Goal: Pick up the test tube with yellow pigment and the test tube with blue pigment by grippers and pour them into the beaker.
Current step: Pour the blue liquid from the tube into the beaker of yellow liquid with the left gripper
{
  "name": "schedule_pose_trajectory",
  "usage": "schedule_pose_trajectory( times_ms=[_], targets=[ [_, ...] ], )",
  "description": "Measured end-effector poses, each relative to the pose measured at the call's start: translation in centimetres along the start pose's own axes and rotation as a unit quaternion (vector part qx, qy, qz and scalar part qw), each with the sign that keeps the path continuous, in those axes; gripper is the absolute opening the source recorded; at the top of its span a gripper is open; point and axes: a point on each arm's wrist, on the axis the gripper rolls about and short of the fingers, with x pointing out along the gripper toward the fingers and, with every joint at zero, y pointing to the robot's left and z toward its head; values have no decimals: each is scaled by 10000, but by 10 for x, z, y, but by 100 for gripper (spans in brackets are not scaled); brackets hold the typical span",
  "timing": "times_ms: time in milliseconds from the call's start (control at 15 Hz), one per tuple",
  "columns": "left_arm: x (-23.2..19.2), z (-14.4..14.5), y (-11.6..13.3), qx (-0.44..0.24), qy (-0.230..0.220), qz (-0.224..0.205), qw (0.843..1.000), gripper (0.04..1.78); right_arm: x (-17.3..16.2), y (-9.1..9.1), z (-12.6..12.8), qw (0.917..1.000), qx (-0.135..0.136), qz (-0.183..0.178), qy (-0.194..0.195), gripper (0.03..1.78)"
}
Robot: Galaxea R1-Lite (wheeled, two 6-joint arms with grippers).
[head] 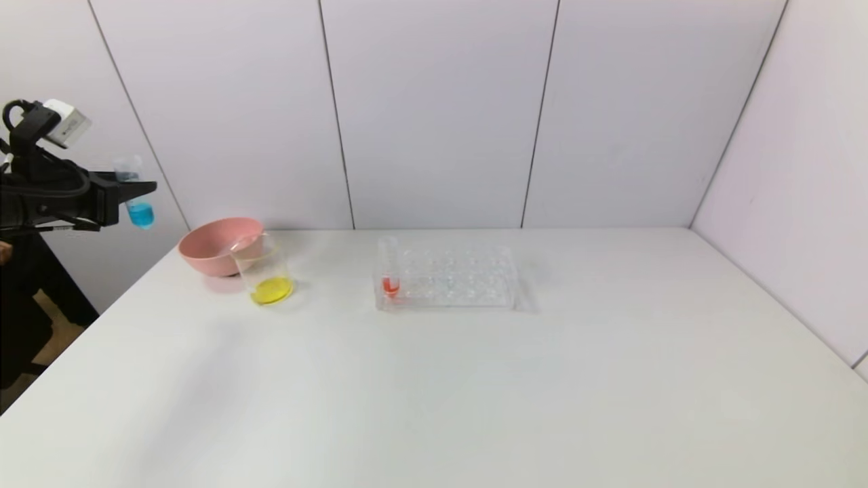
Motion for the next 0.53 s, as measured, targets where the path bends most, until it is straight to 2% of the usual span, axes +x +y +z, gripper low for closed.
schedule_pose_trajectory(
  times_ms=[200,400,533],
  targets=[
    [10,-7,6,431,145,-387,9982,45,0,0,0,10000,-4,0,0,171],
    [17,-10,1,339,345,-723,9962,45,0,0,0,10000,-2,0,0,171],
    [24,-7,1,424,233,-868,9951,45,0,0,0,10000,-2,0,0,171]
  ],
)
